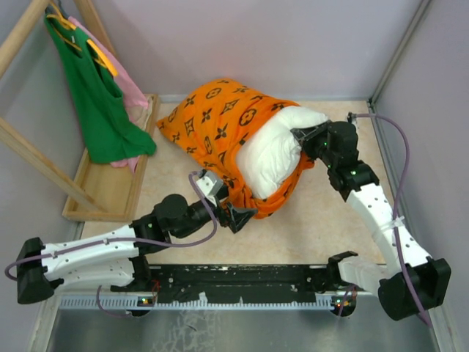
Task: Remove the pillowcase from the pillow
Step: Remove the pillow from the pillowcase.
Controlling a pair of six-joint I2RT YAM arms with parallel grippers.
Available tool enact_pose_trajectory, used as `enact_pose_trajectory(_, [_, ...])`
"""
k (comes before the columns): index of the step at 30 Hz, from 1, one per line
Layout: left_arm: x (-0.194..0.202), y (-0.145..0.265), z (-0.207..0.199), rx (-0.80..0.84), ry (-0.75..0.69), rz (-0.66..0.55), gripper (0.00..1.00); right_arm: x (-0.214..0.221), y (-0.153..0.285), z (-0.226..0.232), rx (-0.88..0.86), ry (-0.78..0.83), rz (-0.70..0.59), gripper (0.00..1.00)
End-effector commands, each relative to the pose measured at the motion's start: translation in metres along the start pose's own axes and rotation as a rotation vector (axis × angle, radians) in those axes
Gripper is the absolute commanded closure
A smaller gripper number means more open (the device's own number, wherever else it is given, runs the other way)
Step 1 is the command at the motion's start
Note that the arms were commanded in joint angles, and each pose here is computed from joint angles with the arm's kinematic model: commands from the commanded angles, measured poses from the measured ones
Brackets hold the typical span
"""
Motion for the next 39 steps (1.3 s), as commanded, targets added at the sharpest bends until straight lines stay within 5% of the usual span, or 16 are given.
enact_pose_trajectory(1, [-0.02, -0.004, -0.03, 0.282, -0.147, -0.058, 0.01, -0.023, 0.024, 0.055, -0.214, 0.036, -0.151, 1.0])
enact_pose_trajectory(4, [-0.031, 0.0, -0.045, 0.42, -0.221, -0.044, 0.05, -0.023, 0.023, 0.055, -0.204, 0.056, -0.158, 1.0])
enact_pose_trajectory(7, [-0.049, 0.027, -0.028, 0.283, -0.298, -0.011, 0.04, -0.023, 0.024, 0.054, -0.199, 0.07, -0.166, 1.0])
enact_pose_trajectory(13, [-0.086, 0.074, -0.011, 0.152, -0.271, -0.159, 0.0, -0.014, 0.022, 0.054, -0.194, 0.087, -0.175, 1.0])
enact_pose_trajectory(19, [-0.049, 0.027, -0.026, 0.27, -0.304, -0.007, 0.01, 0.004, 0.014, 0.062, -0.189, 0.125, -0.125, 1.0])
enact_pose_trajectory(26, [-0.016, -0.032, -0.049, 0.417, -0.292, 0.057, 0.03, 0.011, 0.015, 0.07, -0.21, 0.137, -0.115, 1.0])
enact_pose_trajectory(31, [0.013, -0.061, -0.046, 0.38, -0.307, 0.05, 0.02, 0.017, 0.017, 0.069, -0.211, 0.152, -0.094, 1.0])
enact_pose_trajectory(39, [0.106, -0.088, -0.047, 0.454, -0.127, 0.187, 0.04, 0.014, 0.024, 0.068, -0.226, 0.146, -0.113, 1.0])
Point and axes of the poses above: each gripper's point midway between its finger pads, its own y axis back along the fingers, its own z axis along the line the jaws close on, x = y × z, the point moved 7 cm from there along y, back along the fingers, and after that the axes turned 1 degree about -y, right-handed, at the moved point
